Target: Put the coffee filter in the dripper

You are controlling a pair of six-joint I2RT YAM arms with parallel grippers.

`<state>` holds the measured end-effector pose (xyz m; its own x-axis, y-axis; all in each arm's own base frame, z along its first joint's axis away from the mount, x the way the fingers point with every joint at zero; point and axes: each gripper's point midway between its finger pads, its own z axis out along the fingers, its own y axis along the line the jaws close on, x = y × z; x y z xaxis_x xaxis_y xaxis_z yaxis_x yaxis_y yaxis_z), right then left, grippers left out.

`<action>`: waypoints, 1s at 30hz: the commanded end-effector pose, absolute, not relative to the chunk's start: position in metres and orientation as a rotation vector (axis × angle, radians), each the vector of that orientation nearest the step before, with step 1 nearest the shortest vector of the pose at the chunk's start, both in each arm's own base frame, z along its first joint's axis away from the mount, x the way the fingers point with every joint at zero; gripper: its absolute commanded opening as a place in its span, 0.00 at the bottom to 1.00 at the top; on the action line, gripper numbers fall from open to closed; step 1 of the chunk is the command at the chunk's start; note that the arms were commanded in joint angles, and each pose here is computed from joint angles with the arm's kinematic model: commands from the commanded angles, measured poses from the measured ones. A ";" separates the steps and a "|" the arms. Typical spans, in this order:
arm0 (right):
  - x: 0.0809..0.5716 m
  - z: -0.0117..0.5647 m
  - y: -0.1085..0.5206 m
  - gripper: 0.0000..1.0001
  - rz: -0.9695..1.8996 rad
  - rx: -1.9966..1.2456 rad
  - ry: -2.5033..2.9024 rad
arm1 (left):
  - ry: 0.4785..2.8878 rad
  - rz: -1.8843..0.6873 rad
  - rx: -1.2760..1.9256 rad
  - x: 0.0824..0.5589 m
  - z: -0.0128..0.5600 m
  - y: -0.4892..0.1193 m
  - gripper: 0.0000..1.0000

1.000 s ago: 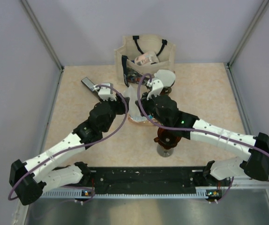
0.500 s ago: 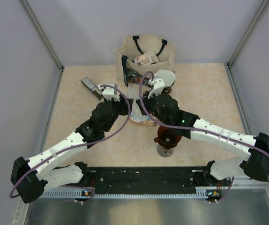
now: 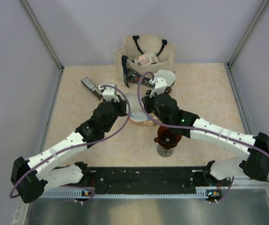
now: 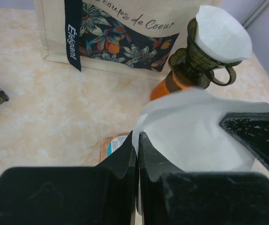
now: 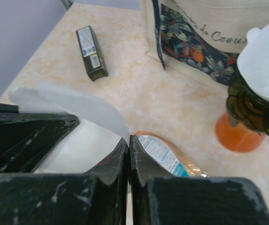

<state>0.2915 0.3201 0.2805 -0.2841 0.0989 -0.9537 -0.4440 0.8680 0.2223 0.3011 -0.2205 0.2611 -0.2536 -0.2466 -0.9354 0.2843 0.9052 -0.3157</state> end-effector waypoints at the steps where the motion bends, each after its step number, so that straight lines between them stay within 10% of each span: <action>1: 0.309 0.296 0.300 0.00 0.396 -0.214 1.755 | 1.756 -0.466 -0.015 0.302 0.269 -0.211 0.07; 22: 0.305 0.287 0.295 0.00 0.337 -0.294 1.795 | 1.852 -0.440 0.047 0.292 0.262 -0.212 0.08; 30: 0.290 0.289 0.313 0.00 0.458 -0.379 1.823 | 1.810 -0.639 0.176 0.271 0.280 -0.235 0.79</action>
<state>0.2917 0.3064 0.2579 -0.3056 -0.0764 -0.9491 -0.4430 0.8937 0.0707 0.2822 -0.2229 0.2435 -0.3807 -0.1443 -0.9134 0.3173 0.9074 -0.2756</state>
